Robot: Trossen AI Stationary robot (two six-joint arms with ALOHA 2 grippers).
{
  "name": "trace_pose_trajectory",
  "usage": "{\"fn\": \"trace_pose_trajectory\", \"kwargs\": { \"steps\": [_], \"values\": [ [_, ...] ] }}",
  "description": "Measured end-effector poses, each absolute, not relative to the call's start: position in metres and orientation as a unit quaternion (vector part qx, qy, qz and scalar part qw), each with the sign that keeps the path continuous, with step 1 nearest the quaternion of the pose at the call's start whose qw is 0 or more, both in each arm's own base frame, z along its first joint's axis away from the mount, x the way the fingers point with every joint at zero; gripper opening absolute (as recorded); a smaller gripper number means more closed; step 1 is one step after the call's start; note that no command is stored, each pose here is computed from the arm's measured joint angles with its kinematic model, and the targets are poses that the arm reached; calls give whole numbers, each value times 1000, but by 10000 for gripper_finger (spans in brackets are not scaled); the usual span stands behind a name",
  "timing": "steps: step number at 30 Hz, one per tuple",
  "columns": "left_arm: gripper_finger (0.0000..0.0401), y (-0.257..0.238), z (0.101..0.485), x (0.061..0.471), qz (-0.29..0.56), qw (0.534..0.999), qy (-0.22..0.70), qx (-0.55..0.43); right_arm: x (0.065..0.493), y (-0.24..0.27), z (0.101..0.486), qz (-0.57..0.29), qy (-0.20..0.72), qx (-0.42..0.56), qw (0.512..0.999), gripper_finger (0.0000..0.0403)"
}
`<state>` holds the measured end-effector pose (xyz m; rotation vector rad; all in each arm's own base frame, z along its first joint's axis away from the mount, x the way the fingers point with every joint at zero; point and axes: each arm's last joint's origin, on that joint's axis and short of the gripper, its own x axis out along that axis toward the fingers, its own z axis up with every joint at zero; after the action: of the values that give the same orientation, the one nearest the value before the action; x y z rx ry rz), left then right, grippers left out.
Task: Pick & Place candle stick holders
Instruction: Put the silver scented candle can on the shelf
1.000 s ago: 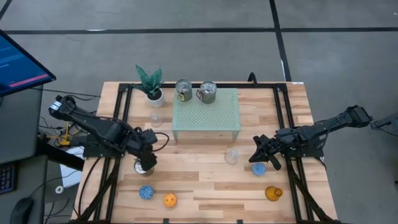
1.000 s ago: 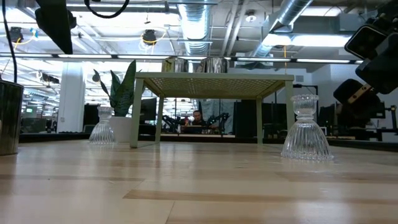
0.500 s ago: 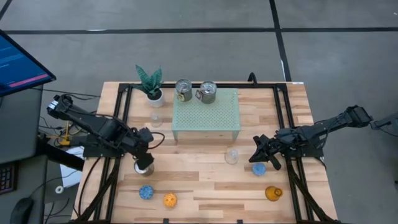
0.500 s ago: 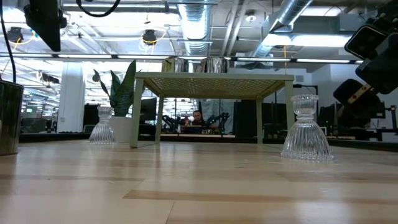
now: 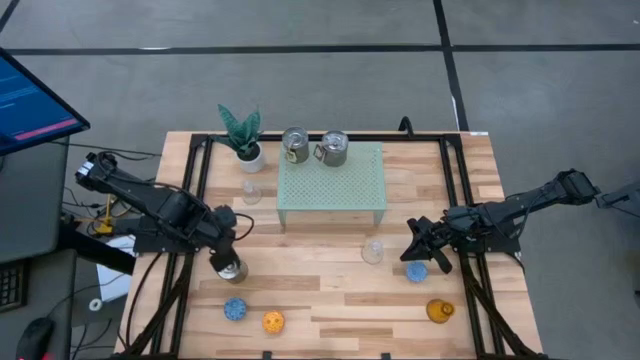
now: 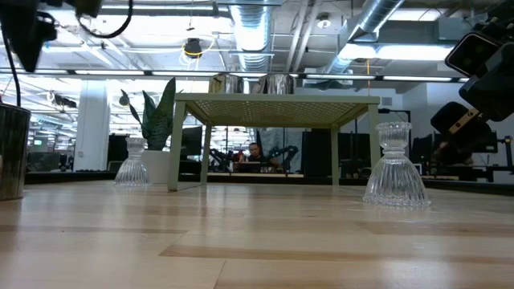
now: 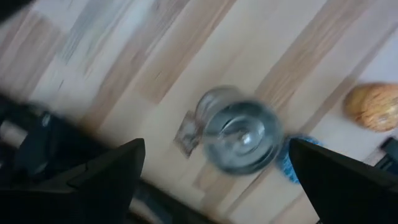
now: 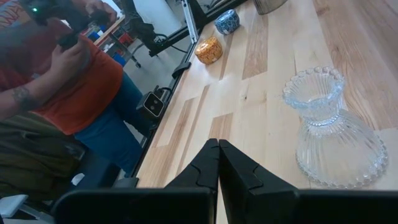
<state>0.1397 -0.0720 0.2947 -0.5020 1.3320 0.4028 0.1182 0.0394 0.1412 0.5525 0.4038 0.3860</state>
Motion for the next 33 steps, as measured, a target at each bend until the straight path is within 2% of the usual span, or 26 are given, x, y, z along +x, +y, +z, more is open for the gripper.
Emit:
{"fn": "trace_pose_trajectory", "kwargs": {
  "steps": [7, 13, 22, 33],
  "values": [
    [399, -72, 277, 134, 181, 711, 641, -227, 118, 39, 141, 188, 197, 269, 924, 0],
    [399, -77, 261, 140, 163, 724, 627, -236, 118, 39, 141, 188, 197, 269, 924, 0],
    [399, -80, 261, 145, 145, 734, 612, -255, 118, 39, 141, 188, 198, 269, 924, 0],
    [398, -101, 253, 145, 154, 716, 628, -263, 118, 39, 141, 188, 199, 269, 924, 0]
  ]
}}
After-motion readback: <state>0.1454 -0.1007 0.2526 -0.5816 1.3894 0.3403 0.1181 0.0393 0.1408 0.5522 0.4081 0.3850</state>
